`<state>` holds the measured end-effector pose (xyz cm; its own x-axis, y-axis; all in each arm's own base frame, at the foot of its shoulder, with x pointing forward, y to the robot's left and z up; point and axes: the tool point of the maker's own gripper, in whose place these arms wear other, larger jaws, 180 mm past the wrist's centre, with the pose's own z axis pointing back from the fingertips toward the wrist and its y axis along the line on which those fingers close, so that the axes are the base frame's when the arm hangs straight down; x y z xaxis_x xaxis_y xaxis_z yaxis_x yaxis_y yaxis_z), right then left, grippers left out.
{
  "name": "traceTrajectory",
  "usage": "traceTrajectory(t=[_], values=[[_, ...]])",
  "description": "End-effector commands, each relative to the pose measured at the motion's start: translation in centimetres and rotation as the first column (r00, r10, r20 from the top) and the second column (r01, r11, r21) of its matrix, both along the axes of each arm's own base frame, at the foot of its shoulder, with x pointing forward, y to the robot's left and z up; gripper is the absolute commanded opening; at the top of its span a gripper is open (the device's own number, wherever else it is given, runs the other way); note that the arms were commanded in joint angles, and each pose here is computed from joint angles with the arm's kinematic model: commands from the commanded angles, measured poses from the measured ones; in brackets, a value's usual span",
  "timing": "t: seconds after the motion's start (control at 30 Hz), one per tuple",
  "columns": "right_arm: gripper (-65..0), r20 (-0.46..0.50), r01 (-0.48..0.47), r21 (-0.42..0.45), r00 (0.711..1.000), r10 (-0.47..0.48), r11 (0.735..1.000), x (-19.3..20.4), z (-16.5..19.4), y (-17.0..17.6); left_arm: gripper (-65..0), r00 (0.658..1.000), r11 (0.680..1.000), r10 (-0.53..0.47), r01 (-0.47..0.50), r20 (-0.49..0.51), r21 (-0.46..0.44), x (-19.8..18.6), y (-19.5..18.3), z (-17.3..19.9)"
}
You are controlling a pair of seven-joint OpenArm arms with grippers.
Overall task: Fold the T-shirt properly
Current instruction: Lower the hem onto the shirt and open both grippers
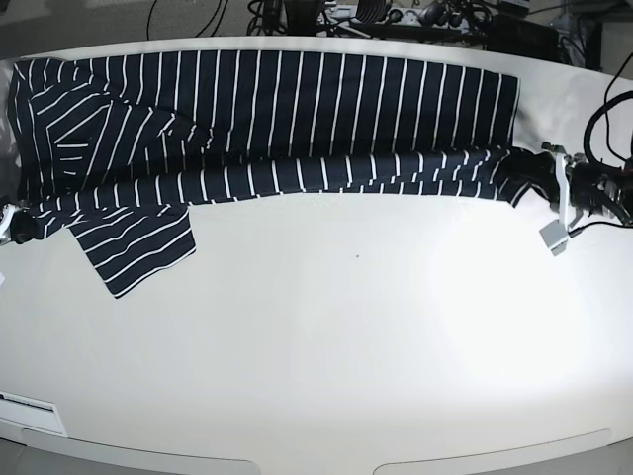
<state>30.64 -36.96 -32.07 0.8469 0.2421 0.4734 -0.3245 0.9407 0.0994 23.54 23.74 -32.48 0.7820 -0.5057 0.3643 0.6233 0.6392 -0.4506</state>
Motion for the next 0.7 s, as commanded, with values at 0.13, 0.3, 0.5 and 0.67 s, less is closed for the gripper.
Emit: traceTrajectory(t=[0.13,0.3,0.5,0.67], values=[[-65.0,0.009,0.008,-0.061,1.000,-0.008,0.998,0.2,1.9,-1.9,-65.0,0.999,0.998,-0.039,0.038,0.011,0.052,-0.4,0.9,0.7],[-65.0,-0.033,0.006,-0.065,0.999,-0.008,0.998,-1.1,0.7,-2.0,-65.0,0.999,0.998,-0.039,0.038,0.011,0.052,-0.3,1.0,0.7],[-58.5,-0.022,0.009,-0.061,1.000,-0.010,0.998,-1.1,0.6,-1.9,-52.9,0.999,0.998,-0.037,0.037,0.009,0.053,-0.4,1.0,0.7],[-30.7,-0.003,0.011,-0.070,1.000,-0.011,0.997,-0.5,1.4,-2.3,-29.6,1.000,0.998,-0.017,0.017,0.000,0.055,-0.3,1.0,0.7]])
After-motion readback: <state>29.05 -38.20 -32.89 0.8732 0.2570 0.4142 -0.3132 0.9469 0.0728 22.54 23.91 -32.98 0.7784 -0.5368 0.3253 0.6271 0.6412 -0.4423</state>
